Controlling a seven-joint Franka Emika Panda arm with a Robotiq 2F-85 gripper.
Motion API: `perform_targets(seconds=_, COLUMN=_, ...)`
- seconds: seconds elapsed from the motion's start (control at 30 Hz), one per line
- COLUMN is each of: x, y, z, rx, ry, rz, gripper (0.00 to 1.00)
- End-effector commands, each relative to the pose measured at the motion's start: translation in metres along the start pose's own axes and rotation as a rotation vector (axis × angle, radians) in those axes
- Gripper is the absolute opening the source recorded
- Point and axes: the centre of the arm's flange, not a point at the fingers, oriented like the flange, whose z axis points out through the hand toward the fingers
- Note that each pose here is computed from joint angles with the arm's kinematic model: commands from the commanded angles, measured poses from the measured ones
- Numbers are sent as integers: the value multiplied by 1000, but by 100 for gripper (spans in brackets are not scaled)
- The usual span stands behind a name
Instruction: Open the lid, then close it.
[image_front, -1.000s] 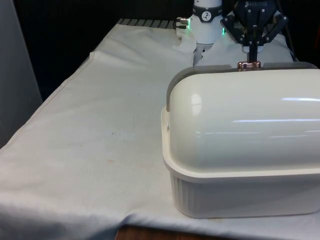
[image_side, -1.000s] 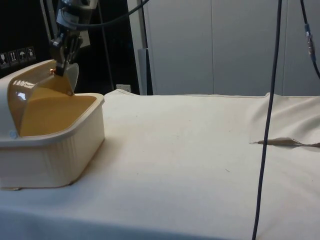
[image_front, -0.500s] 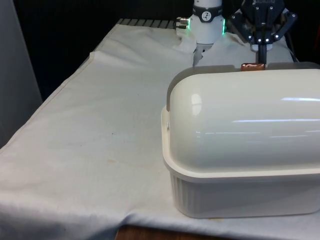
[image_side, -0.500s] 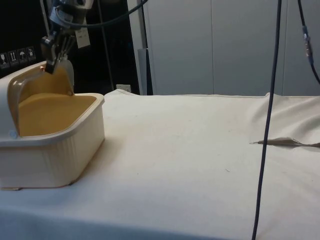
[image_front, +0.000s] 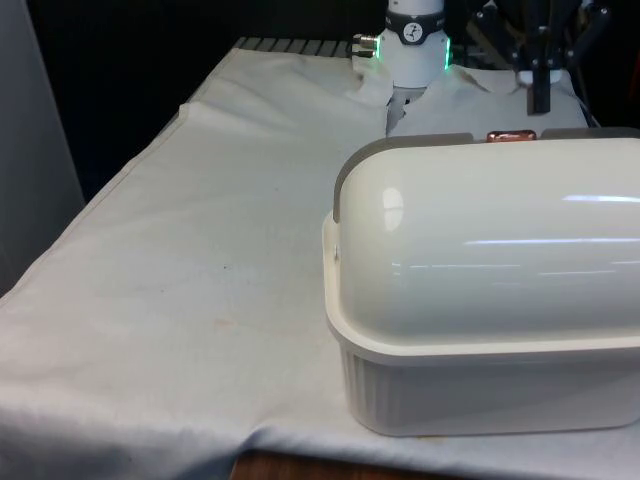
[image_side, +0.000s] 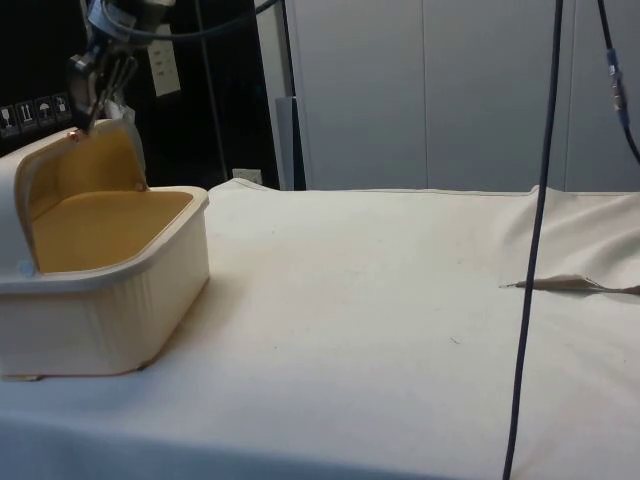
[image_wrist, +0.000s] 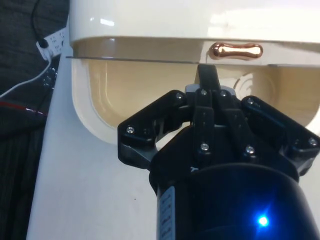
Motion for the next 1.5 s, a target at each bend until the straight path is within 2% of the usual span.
perform_targets(seconds=0.0, x=3, y=1, z=-5, rx=-4, ry=9, rz=-1, gripper=0)
perform_targets(seconds=0.83, x=34, y=2, z=-57, rx=-2, ry=77, rz=-19, gripper=0)
perform_targets(seconds=1.03, x=44, y=5, z=-72, rx=-9, ry=84, rz=-25, gripper=0)
perform_targets(seconds=1.13, x=45, y=4, z=-73, rx=-5, ry=89, rz=-23, gripper=0)
perform_targets(seconds=1.2, x=48, y=6, z=-77, rx=-7, ry=86, rz=-22, gripper=0)
perform_targets(seconds=1.37, x=51, y=7, z=-76, rx=-5, ry=57, rz=-20, gripper=0)
perform_targets(seconds=1.4, x=51, y=8, z=-78, rx=-8, ry=68, rz=-19, gripper=0)
perform_targets(seconds=1.47, x=52, y=7, z=-75, rx=-4, ry=44, rz=-17, gripper=0)
